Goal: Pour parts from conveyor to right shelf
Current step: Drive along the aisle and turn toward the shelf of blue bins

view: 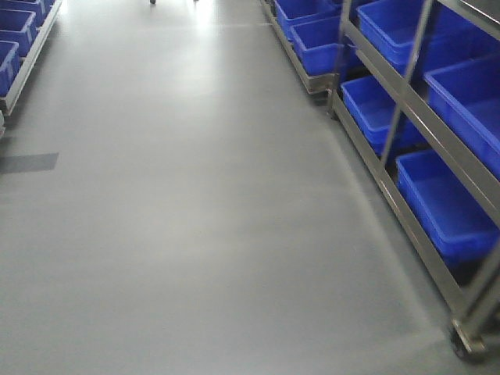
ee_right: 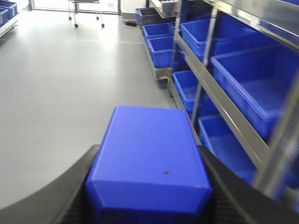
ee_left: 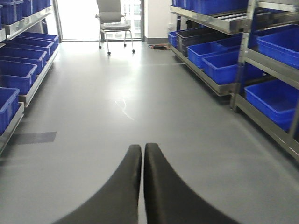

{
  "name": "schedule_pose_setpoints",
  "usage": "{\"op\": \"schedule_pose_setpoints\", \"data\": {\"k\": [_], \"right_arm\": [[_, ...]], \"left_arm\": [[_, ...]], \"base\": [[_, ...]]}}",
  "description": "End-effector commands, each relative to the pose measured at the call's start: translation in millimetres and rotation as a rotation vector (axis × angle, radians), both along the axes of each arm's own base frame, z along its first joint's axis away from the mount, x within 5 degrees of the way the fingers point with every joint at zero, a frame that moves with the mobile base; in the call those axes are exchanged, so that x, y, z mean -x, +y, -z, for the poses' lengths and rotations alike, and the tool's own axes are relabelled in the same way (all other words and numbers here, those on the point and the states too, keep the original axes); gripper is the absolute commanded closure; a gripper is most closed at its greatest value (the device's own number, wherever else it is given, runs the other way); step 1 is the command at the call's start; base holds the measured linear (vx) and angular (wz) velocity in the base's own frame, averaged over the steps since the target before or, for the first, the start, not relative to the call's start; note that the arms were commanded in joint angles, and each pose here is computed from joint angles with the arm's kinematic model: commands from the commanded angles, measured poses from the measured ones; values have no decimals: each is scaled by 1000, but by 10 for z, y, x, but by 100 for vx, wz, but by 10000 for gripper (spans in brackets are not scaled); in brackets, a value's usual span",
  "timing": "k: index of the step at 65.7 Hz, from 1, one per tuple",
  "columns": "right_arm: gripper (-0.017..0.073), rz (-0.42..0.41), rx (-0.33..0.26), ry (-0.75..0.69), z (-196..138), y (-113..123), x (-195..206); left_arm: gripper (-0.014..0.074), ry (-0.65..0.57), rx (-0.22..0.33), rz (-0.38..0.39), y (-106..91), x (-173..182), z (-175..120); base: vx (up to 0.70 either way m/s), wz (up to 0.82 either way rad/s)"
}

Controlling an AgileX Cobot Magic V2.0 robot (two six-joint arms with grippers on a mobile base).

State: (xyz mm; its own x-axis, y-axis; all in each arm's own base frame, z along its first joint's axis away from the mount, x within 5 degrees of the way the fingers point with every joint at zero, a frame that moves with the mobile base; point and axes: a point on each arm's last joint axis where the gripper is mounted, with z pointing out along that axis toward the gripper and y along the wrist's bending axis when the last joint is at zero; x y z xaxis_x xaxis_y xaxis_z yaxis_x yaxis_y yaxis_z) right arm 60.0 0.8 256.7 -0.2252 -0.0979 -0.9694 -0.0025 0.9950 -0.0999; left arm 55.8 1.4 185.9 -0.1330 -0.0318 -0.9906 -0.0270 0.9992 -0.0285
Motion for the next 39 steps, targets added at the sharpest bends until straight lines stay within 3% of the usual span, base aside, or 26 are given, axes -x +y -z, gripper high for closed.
{"op": "schedule_pose_setpoints", "data": {"k": [1,39], "right_arm": [[564,14,10,-98,-164,-13,-12],[564,14,10,-98,-164,-13,-12]], "left_arm": [[600,-109,14,5,-4,8,-143],[600,-109,14,5,-4,8,-142]], "base": [[80,26],[79,13]]}}
